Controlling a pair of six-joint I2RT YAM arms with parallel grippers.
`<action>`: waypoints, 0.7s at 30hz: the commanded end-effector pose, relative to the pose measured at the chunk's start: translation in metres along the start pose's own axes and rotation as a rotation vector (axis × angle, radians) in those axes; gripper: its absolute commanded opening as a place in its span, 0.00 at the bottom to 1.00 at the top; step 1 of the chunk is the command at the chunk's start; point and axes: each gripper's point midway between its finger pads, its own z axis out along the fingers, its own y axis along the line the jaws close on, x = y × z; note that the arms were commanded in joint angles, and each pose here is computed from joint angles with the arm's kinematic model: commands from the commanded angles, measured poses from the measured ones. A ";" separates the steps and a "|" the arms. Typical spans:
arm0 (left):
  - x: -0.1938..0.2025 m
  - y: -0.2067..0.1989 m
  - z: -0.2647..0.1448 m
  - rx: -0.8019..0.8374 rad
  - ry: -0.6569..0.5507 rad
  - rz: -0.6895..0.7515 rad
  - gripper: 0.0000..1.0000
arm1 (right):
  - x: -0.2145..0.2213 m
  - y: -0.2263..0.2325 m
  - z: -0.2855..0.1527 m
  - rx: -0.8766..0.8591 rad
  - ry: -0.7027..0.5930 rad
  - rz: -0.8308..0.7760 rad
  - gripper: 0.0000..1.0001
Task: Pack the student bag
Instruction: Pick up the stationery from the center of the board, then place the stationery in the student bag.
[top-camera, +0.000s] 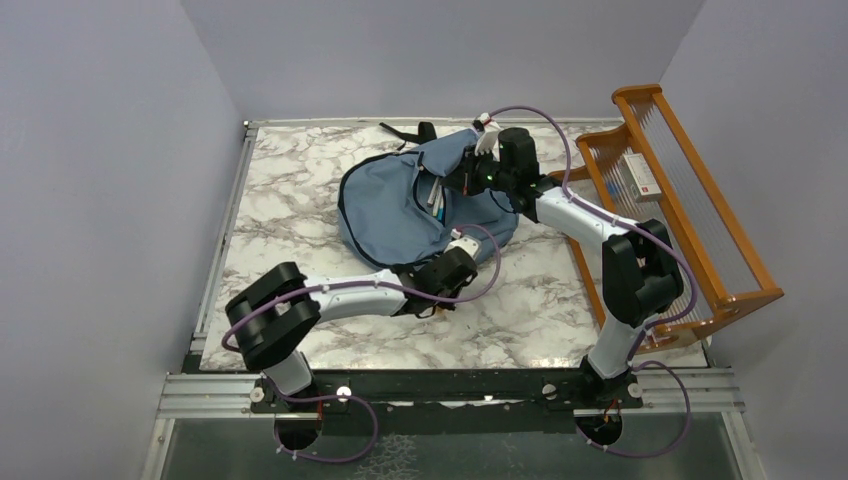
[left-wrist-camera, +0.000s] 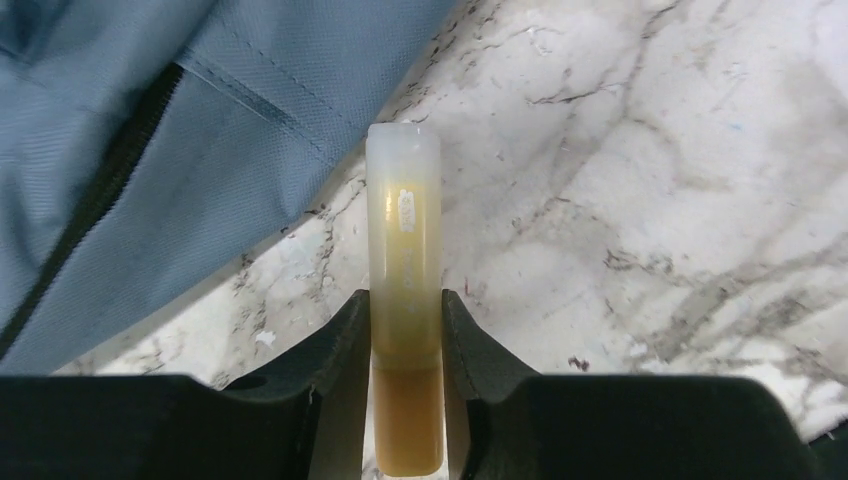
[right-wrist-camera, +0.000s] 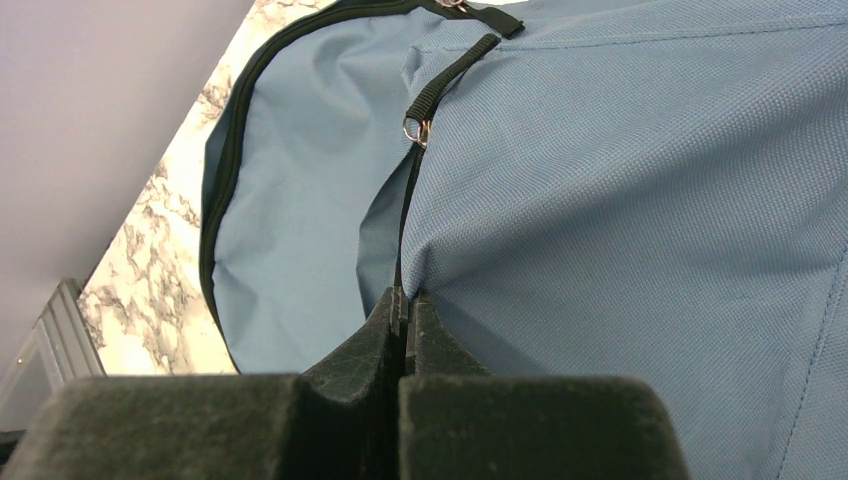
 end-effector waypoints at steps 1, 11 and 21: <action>-0.034 -0.005 -0.043 0.076 -0.112 0.019 0.00 | -0.026 0.023 -0.007 -0.052 -0.055 -0.034 0.00; -0.093 0.071 -0.116 0.011 -0.432 -0.286 0.00 | -0.042 0.020 -0.001 -0.028 -0.066 -0.056 0.01; -0.137 0.117 -0.110 0.062 -0.387 -0.368 0.00 | -0.045 0.019 -0.001 -0.018 -0.072 -0.070 0.00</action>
